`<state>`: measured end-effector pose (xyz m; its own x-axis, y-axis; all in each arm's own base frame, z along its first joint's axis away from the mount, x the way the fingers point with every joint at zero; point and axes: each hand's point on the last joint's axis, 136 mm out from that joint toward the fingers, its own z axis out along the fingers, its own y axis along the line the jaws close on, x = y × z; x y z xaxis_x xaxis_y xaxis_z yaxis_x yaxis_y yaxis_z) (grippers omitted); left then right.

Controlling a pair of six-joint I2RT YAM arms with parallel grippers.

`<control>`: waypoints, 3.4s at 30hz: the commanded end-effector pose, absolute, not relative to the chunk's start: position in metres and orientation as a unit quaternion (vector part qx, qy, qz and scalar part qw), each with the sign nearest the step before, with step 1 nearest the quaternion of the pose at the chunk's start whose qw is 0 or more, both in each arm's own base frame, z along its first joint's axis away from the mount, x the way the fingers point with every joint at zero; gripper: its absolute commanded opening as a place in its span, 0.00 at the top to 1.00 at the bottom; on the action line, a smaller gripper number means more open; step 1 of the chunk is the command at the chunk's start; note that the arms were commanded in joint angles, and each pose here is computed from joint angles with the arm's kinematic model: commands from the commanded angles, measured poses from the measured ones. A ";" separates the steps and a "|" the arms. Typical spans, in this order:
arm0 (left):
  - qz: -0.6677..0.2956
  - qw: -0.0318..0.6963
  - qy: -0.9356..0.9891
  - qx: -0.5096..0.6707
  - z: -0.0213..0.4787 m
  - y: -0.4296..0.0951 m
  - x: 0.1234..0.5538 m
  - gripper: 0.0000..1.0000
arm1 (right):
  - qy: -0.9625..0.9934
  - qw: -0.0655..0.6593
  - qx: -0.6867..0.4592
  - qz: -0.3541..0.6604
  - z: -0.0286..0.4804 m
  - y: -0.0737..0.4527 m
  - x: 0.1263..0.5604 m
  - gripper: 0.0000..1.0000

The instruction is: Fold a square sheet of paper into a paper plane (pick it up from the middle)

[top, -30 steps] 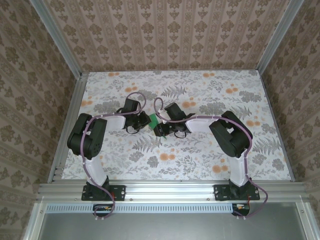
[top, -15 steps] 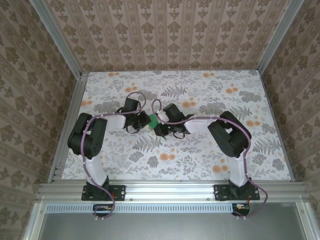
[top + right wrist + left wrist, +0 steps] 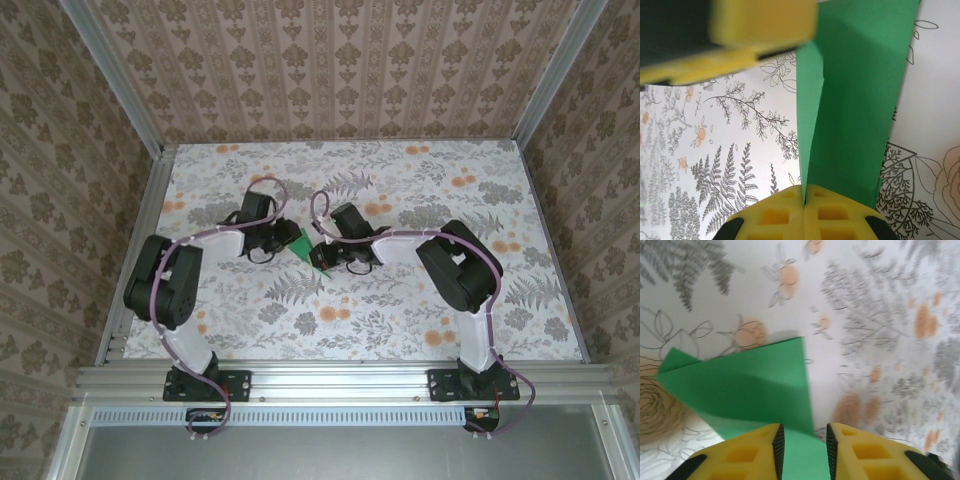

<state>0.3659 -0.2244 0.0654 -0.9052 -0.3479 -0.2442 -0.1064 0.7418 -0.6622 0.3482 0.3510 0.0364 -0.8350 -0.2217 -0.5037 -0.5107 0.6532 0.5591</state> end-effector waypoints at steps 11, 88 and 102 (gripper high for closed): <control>-0.372 0.185 0.908 -0.059 0.068 -0.242 0.345 0.68 | 0.887 0.121 -0.123 0.427 0.025 0.352 0.345 1.00; -0.293 0.138 0.940 -0.108 0.005 -0.227 0.331 0.86 | 0.877 -0.002 0.037 0.479 0.017 0.341 0.346 0.87; -0.280 0.107 0.943 -0.144 -0.011 -0.215 0.329 0.86 | 0.883 0.013 -0.039 0.467 0.044 0.334 0.332 0.79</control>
